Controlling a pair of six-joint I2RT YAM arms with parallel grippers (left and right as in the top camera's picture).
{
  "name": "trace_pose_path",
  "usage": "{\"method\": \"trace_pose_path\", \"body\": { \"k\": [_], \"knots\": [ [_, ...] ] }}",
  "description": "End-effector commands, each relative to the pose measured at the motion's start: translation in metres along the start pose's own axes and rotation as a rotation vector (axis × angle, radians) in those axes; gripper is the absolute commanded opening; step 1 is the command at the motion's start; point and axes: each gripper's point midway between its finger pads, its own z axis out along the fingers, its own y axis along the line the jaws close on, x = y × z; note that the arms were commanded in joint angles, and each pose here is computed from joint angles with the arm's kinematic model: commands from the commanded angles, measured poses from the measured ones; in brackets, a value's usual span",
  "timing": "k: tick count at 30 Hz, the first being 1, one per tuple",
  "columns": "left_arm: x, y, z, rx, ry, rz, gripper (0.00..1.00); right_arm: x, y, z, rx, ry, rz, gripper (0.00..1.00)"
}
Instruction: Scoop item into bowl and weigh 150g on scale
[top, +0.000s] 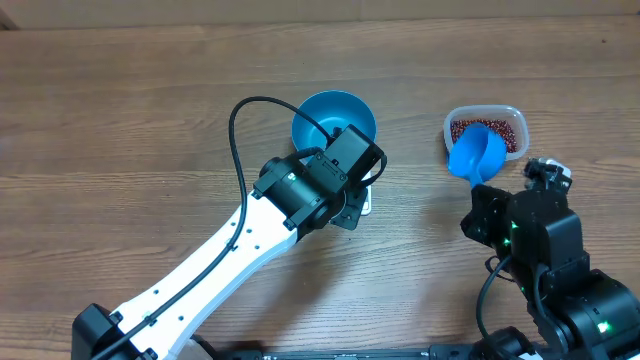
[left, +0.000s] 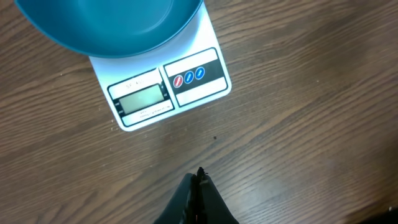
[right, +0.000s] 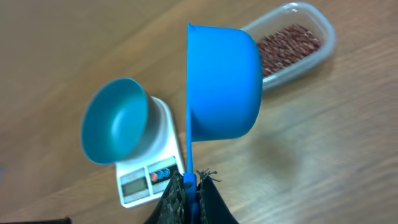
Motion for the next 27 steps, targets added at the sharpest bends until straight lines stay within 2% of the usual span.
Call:
{"method": "trace_pose_path", "body": {
  "k": [1,7,15,27],
  "knots": [
    [0.009,0.004,0.014,-0.024,0.016,-0.005,0.04,-0.015,-0.002,-0.010,0.016,-0.064,0.017,0.04],
    [0.020,0.010,0.051,-0.033,-0.006,0.001,0.04,-0.017,-0.003,-0.011,0.025,-0.077,0.018,0.04],
    [0.009,0.010,0.086,-0.027,-0.140,0.055,0.05,-0.023,-0.005,-0.011,0.037,-0.106,0.022,0.04],
    [0.012,0.019,0.143,-0.067,-0.087,0.113,0.04,-0.028,-0.004,-0.012,0.039,-0.129,0.017,0.04]
  ]
}}
